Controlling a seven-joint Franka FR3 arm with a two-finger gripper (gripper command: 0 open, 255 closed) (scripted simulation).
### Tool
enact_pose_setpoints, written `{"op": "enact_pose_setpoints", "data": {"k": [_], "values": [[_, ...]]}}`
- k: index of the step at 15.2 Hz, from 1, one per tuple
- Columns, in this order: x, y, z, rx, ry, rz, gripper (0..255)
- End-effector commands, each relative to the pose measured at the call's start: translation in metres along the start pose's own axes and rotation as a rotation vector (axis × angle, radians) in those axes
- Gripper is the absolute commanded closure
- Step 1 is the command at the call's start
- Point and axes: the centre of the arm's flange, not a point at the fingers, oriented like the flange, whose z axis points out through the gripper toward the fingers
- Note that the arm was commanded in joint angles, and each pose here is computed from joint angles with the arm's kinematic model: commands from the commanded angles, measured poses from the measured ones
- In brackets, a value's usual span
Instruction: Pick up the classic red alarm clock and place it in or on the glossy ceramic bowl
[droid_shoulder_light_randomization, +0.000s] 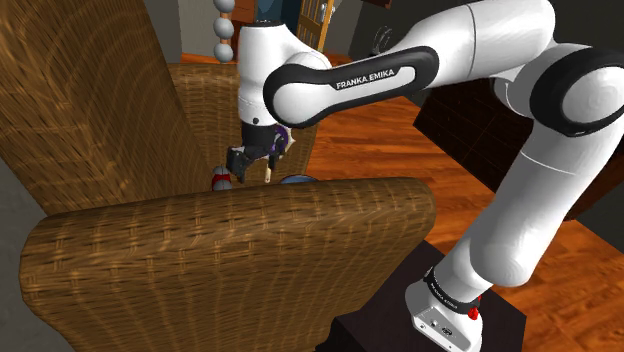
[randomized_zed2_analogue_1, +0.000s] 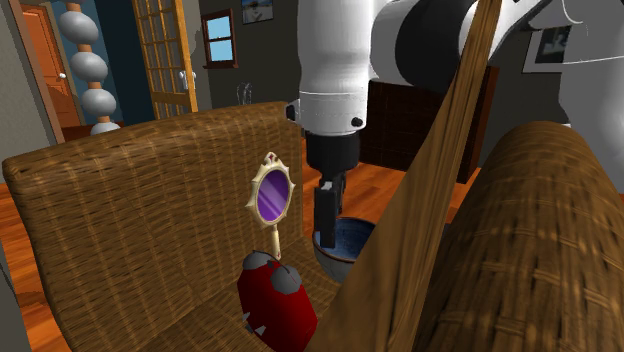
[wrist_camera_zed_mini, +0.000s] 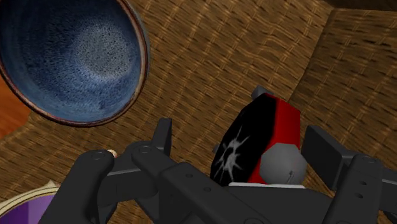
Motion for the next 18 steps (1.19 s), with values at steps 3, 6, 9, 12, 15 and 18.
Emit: {"op": "enact_pose_setpoints", "data": {"k": [3,6,9,12,15,18], "values": [[0.034,-0.038,0.017,-0.008,0.005,0.022,0],[0.059,-0.064,0.030,-0.014,0.009,0.037,0],[0.059,-0.063,0.046,-0.014,0.009,0.037,0],[0.059,-0.063,0.062,-0.014,0.009,0.037,0],[0.059,-0.063,0.070,-0.014,0.009,0.037,0],[0.059,-0.063,0.070,-0.014,0.009,0.037,0]]}}
